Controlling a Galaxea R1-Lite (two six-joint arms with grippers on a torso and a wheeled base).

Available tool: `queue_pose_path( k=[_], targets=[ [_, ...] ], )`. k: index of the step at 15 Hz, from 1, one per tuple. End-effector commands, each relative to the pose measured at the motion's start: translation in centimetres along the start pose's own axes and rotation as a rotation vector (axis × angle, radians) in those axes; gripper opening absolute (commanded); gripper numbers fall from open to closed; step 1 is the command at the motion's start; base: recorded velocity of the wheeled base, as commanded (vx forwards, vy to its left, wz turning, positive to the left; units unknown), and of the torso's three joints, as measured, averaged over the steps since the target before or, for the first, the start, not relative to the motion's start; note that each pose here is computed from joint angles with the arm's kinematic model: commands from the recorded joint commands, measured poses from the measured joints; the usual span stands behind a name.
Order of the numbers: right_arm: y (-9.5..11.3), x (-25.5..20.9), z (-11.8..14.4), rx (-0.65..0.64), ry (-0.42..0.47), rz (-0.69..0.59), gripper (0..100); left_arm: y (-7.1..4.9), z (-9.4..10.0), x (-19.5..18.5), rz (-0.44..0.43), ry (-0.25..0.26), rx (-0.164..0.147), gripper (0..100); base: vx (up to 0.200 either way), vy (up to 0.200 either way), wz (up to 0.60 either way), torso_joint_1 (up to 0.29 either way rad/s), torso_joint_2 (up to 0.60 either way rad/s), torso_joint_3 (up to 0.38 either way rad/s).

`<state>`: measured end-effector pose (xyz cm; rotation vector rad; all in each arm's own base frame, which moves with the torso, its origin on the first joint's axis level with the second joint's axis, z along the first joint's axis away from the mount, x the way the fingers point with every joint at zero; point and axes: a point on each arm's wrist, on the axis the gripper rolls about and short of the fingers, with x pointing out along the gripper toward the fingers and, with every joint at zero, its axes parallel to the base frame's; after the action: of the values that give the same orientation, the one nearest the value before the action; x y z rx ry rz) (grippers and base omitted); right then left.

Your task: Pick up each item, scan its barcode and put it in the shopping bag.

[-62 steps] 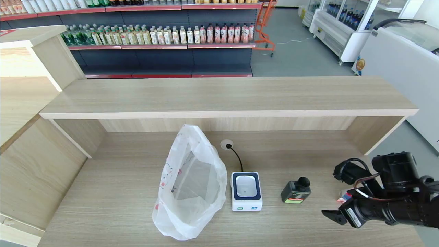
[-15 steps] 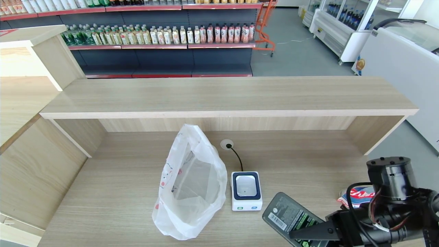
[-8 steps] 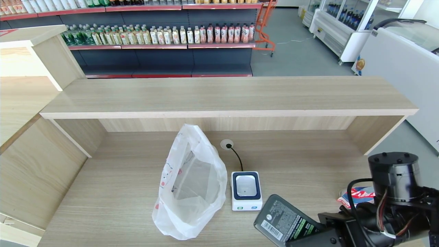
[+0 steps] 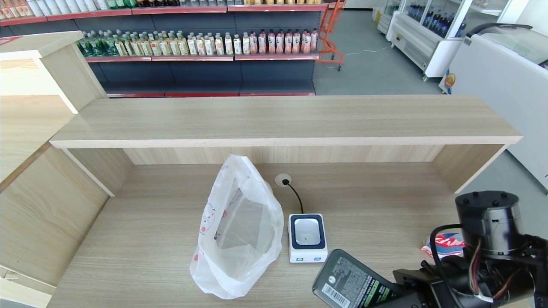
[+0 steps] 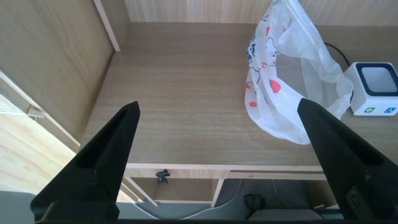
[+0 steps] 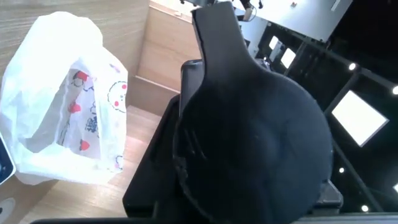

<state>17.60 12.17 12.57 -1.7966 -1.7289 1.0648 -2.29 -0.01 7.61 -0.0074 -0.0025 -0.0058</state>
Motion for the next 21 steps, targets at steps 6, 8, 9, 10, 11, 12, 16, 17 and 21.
queue_pose_path(
  k=[6, 8, 9, 10, 11, 12, 16, 17, 21],
  targets=[
    [-0.6, -0.3, -2.1, 0.124, 0.053, -0.003, 0, 0.0, 0.0, 0.0, 0.000, -0.001, 0.000, 100, 0.000, 0.000, 0.00, 0.000, 0.00, 0.000],
    [-1.7, -2.0, -5.3, 0.403, 0.242, 0.060, 0, 0.0, 0.0, 0.0, 0.000, -0.001, 0.001, 100, 0.000, 0.000, 0.00, 0.000, 0.00, 0.000],
    [-2.0, -4.1, -5.2, 0.550, 0.399, 0.123, 0, 0.0, 0.0, 0.0, 0.000, -0.001, 0.000, 100, 0.000, 0.000, 0.00, 0.000, 0.00, 0.000],
    [-2.5, -5.7, -4.5, 0.663, 0.571, 0.181, 0, 0.0, 0.0, 0.0, 0.000, -0.001, 0.000, 100, 0.000, 0.000, 0.00, 0.000, 0.00, 0.000],
    [-3.6, -7.2, -4.3, 0.742, 0.794, 0.223, 0, 0.0, 0.0, 0.0, 0.000, -0.001, 0.000, 100, 0.000, 0.000, 0.00, 0.000, 0.00, 0.000],
    [-3.3, -7.9, -3.9, 0.859, 0.839, 0.202, 0, 0.0, 0.0, 0.0, 0.000, -0.001, 0.000, 100, 0.000, 0.000, 0.00, 0.000, 0.00, 0.000],
    [-0.6, -9.0, -2.1, 1.690, 0.927, 0.031, 0, 0.0, 0.0, 0.0, 0.000, -0.001, 0.000, 100, 0.000, 0.000, 0.00, 0.000, 0.00, 0.000],
    [-0.4, -8.7, -1.7, 1.968, 0.942, -0.039, 0, 0.0, 0.0, 0.0, 0.000, -0.001, 0.000, 100, 0.000, 0.000, 0.00, 0.000, 0.00, 0.000],
    [1.0, -5.5, -4.8, 2.861, 0.896, -0.444, 0, 0.0, 0.0, 0.0, 0.000, -0.001, 0.000, 100, 0.000, 0.000, 0.00, 0.000, 0.00, 0.000]
  ],
)
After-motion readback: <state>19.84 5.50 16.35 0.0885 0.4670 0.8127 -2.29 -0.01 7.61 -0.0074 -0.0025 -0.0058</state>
